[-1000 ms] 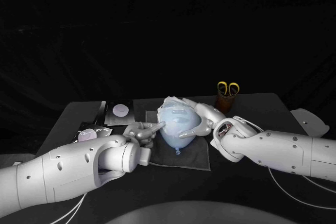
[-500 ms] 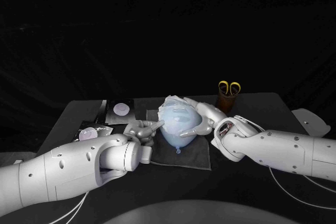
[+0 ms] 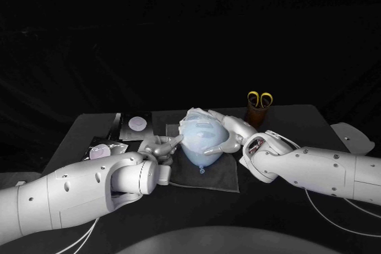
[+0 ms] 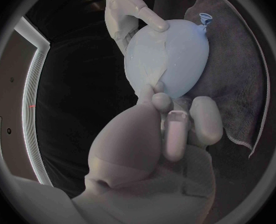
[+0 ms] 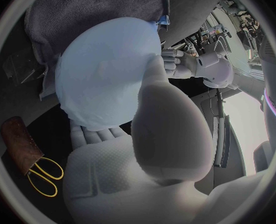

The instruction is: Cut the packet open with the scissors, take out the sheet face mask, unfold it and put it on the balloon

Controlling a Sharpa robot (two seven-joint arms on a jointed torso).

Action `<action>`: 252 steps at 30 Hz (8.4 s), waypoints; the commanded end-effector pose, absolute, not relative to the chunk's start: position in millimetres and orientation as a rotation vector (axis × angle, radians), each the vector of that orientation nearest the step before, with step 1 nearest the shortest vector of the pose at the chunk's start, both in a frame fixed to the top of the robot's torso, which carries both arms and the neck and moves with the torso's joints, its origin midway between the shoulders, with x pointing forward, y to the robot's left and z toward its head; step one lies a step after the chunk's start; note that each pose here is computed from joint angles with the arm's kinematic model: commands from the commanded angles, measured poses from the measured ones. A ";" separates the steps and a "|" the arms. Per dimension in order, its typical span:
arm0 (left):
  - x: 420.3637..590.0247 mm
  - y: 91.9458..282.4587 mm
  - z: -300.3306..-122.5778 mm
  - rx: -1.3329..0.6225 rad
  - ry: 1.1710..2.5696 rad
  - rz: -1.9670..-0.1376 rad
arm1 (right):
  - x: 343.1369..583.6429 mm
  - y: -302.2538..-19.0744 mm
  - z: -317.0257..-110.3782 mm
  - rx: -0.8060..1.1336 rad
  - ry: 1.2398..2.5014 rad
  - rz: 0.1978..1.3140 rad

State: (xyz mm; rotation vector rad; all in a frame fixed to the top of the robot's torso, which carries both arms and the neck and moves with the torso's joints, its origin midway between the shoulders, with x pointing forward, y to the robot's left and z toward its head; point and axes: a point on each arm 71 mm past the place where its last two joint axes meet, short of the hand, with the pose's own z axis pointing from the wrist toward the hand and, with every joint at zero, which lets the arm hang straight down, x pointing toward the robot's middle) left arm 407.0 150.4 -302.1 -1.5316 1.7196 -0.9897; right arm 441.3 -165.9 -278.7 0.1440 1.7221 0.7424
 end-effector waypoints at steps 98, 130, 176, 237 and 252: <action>430.8 189.6 -240.2 -0.806 1.549 -1.320 | 451.0 -202.3 -245.1 0.405 1.529 0.958; 435.5 140.7 -210.9 -0.258 1.407 -1.303 | 511.6 -223.6 -162.7 0.230 1.744 0.901; 424.1 131.6 -207.0 -0.042 1.240 -1.226 | 543.3 -216.7 -164.5 0.365 1.963 0.807; 456.3 109.5 -235.9 -0.656 1.855 -1.066 | 542.3 -199.1 -164.5 0.340 1.978 0.847; 459.4 111.3 -237.9 -0.662 1.857 -1.039 | 542.3 -195.2 -166.6 0.330 1.983 0.855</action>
